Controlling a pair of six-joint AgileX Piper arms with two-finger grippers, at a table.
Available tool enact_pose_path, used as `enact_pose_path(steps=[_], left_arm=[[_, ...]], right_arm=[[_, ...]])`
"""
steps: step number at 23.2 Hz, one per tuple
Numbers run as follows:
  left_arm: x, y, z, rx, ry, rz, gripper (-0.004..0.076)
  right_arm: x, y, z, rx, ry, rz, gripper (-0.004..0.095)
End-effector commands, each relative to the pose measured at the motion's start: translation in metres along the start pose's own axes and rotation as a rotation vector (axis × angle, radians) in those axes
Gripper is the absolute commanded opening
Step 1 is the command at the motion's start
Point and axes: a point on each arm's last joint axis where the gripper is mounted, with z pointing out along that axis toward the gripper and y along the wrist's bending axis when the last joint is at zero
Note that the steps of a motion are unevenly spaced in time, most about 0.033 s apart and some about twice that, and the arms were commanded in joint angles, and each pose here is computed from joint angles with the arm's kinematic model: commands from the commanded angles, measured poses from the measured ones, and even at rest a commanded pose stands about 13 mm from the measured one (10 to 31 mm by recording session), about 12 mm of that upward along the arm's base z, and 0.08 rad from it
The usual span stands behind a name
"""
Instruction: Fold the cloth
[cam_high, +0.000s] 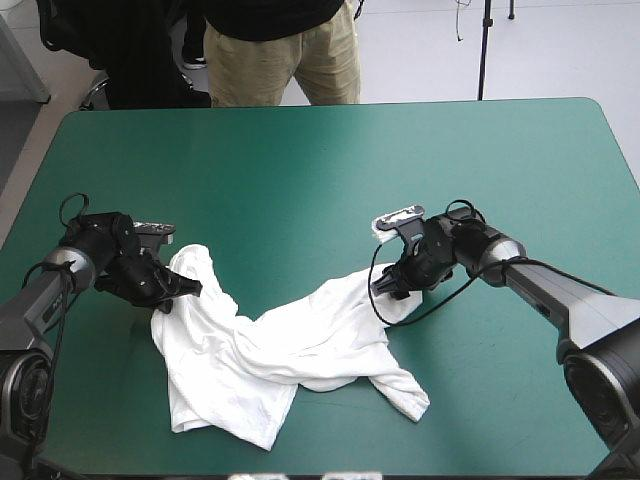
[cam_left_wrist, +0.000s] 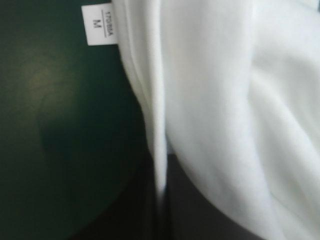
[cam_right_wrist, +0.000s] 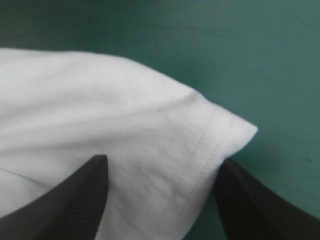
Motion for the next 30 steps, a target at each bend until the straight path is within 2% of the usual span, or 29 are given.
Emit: enact_pose_path(steps=[1,4,8,9,13,17,21,25,30], left_arm=[[-0.005,-0.002,-0.014,0.005,-0.071,-0.005,-0.0017],[-0.006,-0.002,-0.014,0.004,-0.078,-0.005,-0.0017],[-0.007,-0.002,-0.016,0.000,-0.098,-0.002,-0.0017],[-0.007,-0.002,-0.018,-0.001,-0.109,-0.001,-0.0017],[-0.007,-0.005,-0.055,-0.018,-0.233,0.011,-0.0017],[-0.004,-0.012,-0.127,-0.041,-0.432,0.034,-0.0017],[0.013,-0.025,-0.239,-0.060,-0.743,0.067,-0.0017],[0.050,-0.038,-0.345,-0.106,-1.100,0.103,-0.0017],[0.084,-0.050,-0.408,-0.101,-1.336,0.131,-0.0017]], right_arm=[[-0.009,-0.002,-0.011,0.000,-0.071,0.018,0.0484],[-0.009,-0.002,-0.010,0.003,-0.074,0.007,0.0369],[-0.008,-0.003,-0.010,0.010,-0.064,-0.019,0.0017],[-0.008,-0.004,-0.011,0.019,-0.066,-0.028,-0.0012],[-0.016,-0.007,-0.042,0.076,-0.159,-0.060,-0.0017],[-0.021,-0.009,-0.134,0.178,-0.412,-0.105,-0.0017],[-0.006,-0.009,-0.263,0.311,-0.764,-0.138,-0.0017],[0.016,-0.006,-0.360,0.407,-1.041,-0.183,-0.0017],[0.037,0.001,-0.421,0.434,-1.215,-0.224,-0.0017]])
